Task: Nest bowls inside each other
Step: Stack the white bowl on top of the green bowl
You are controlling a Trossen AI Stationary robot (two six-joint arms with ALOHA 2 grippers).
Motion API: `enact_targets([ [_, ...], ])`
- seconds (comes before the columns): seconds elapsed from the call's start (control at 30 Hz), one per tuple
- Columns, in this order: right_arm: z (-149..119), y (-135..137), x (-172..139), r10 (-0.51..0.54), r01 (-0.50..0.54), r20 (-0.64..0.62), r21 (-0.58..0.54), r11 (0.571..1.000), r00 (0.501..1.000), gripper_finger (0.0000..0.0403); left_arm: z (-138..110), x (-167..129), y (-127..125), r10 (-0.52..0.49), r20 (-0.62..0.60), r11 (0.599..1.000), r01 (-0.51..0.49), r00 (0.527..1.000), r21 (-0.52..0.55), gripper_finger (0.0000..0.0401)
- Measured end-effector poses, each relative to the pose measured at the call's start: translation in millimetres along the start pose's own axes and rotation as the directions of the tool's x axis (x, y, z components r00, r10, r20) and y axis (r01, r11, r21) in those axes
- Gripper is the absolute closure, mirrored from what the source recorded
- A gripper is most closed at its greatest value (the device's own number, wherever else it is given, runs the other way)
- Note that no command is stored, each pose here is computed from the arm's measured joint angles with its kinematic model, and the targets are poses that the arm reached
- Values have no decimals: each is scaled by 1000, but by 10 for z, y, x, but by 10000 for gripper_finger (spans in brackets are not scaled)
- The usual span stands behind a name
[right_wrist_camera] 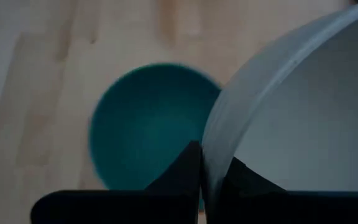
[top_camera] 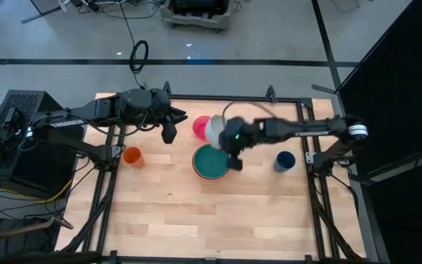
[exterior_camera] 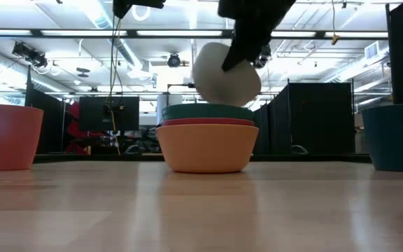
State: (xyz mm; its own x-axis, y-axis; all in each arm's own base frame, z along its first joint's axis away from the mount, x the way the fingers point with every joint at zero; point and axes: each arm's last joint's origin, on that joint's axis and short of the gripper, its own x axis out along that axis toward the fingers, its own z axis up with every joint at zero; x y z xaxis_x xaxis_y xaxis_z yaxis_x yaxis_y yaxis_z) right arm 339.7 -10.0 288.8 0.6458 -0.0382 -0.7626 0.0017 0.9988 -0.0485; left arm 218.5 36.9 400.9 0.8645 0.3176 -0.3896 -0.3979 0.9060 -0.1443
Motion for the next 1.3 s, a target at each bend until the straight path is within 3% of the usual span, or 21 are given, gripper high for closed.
enact_targets([
  [0.17, -11, 336, 207, 59, -62, -31, -81, 995, 998, 403, 1, 0, 2, 7, 2, 1000, -7, 1000, 0, 342],
  [0.4, -69, 528, 352, 88, -97, -85, -114, 989, 993, 403, 1, 0, 2, 8, 3, 1000, -8, 1000, 0, 343],
  [0.57, -122, 543, 484, 80, -93, -138, -87, 992, 987, 401, 1, 0, 2, 8, 3, 1000, -8, 1000, 0, 346],
  [1.07, 24, 526, 477, 130, -134, -87, -49, 990, 988, 366, 1, 0, 3, 9, 2, 1000, -9, 1000, 0, 348],
  [1.3, 97, 424, 454, 114, -116, -58, -25, 993, 992, 298, 1, 0, 3, 9, 2, 1000, -9, 1000, 0, 346],
])
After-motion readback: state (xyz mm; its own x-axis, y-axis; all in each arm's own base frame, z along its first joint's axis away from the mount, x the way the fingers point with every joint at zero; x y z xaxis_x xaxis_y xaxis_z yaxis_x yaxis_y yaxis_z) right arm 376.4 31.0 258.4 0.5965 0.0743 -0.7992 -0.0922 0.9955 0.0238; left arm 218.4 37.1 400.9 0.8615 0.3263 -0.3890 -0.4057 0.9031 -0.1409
